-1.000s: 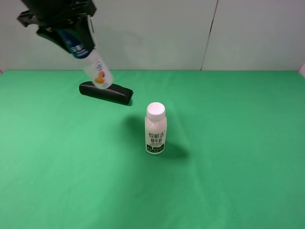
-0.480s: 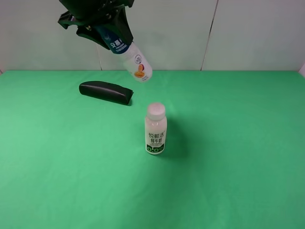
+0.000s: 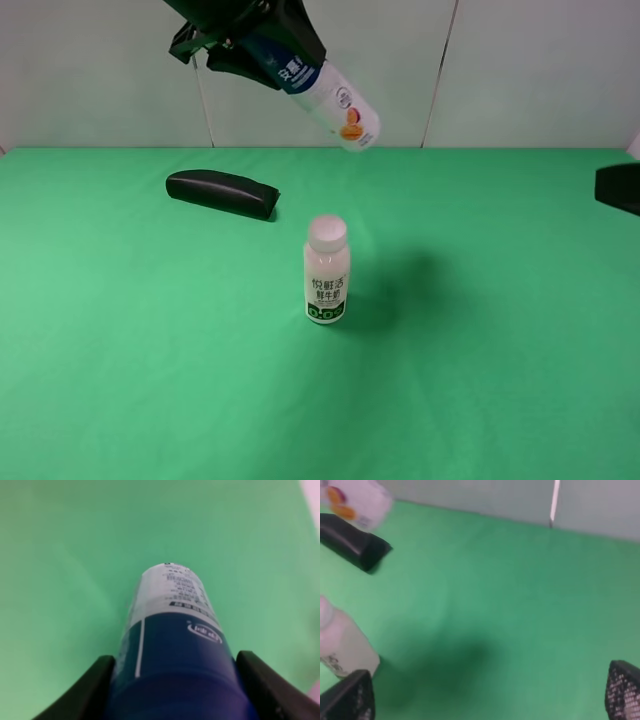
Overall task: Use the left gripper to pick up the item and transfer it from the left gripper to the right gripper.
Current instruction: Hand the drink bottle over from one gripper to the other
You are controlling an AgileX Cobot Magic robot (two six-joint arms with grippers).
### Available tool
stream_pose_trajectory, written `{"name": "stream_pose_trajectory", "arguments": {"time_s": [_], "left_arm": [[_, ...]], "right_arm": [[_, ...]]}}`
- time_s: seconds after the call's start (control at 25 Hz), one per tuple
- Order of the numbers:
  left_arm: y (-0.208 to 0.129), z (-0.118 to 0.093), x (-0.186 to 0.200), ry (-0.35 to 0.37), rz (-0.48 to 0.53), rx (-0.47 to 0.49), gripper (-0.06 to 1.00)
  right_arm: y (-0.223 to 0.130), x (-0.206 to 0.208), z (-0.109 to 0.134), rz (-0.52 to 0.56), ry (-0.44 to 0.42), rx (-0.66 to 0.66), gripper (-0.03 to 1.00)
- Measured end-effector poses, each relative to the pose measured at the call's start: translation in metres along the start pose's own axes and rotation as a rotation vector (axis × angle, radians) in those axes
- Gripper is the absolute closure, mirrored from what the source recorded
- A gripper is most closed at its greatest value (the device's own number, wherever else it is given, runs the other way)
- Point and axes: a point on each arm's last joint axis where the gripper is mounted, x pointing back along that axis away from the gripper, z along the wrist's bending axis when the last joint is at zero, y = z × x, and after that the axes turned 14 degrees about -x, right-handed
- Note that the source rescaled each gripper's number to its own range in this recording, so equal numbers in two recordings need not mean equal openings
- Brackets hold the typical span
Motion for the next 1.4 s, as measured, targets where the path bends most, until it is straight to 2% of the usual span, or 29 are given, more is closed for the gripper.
{"name": "stream_pose_trajectory", "arguments": {"time_s": [0.28,0.48,0.76,1.0,1.24,1.4], "left_arm": [[0.003,-0.008,0.0,-0.088,-0.037,0.03,0.94],[0.004,-0.011,0.001,-0.123,-0.037,0.044,0.94],[0.002,-0.016,0.001,-0.174,-0.021,0.058,0.94],[0.0,-0.019,0.002,-0.211,0.002,0.065,0.94],[0.004,-0.027,0.004,-0.301,-0.04,0.08,0.94],[0.004,-0.033,0.001,-0.316,-0.037,0.064,0.94]], "right_arm": [[0.023,-0.025,0.009,0.011,0.072,0.099,-0.03],[0.033,-0.038,0.017,0.016,0.113,0.184,-0.03],[0.041,-0.043,0.031,-0.068,0.163,0.304,-0.03],[0.046,-0.047,0.031,-0.117,0.143,0.363,-0.03],[0.048,-0.047,0.031,-0.138,0.134,0.397,-0.03],[0.05,-0.051,0.031,-0.137,0.133,0.406,-0.03]]}}
